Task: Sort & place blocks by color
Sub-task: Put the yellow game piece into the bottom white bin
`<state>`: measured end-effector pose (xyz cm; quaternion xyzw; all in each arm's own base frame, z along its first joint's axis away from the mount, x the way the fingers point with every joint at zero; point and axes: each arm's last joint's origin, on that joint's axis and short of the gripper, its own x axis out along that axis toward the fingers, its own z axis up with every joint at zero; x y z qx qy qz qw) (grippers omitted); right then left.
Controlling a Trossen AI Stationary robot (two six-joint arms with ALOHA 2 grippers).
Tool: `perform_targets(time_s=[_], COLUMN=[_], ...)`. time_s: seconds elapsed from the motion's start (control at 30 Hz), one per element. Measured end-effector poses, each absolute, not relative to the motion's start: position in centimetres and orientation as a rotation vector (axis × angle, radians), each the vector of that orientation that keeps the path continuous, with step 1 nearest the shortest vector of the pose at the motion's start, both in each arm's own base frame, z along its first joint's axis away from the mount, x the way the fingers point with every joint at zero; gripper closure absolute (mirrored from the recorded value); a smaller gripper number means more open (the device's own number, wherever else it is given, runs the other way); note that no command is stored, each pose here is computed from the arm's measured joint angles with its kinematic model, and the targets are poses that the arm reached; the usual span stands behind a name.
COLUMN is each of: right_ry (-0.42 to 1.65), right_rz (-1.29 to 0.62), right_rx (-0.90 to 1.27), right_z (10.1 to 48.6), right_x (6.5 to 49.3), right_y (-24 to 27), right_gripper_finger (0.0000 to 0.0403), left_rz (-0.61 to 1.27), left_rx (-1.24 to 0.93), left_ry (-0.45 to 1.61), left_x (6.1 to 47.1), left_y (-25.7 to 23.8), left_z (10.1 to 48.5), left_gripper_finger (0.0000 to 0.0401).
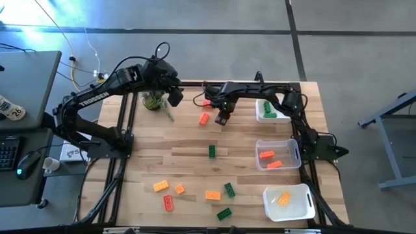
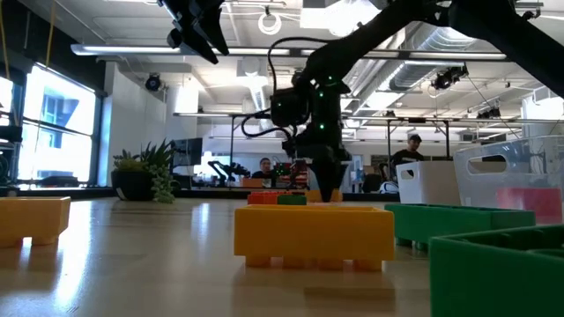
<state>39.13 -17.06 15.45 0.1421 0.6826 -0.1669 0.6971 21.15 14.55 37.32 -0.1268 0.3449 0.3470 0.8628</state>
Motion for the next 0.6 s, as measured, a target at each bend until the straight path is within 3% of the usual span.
perform_targets(time_s=[0.6], right_ry=[1.455], right_rz=[-0.493], right_rx=[0.388], right_z=[21.5], right_x=[39.6], right_y=[-7.6], right_gripper_finger=[0.0297], left_rz=[0.724], left_rx=[-0.263], left_ry=[0.753], left_x=[21.0], left_y=[14.5], left_z=[37.1], left_gripper_finger=[0.0172])
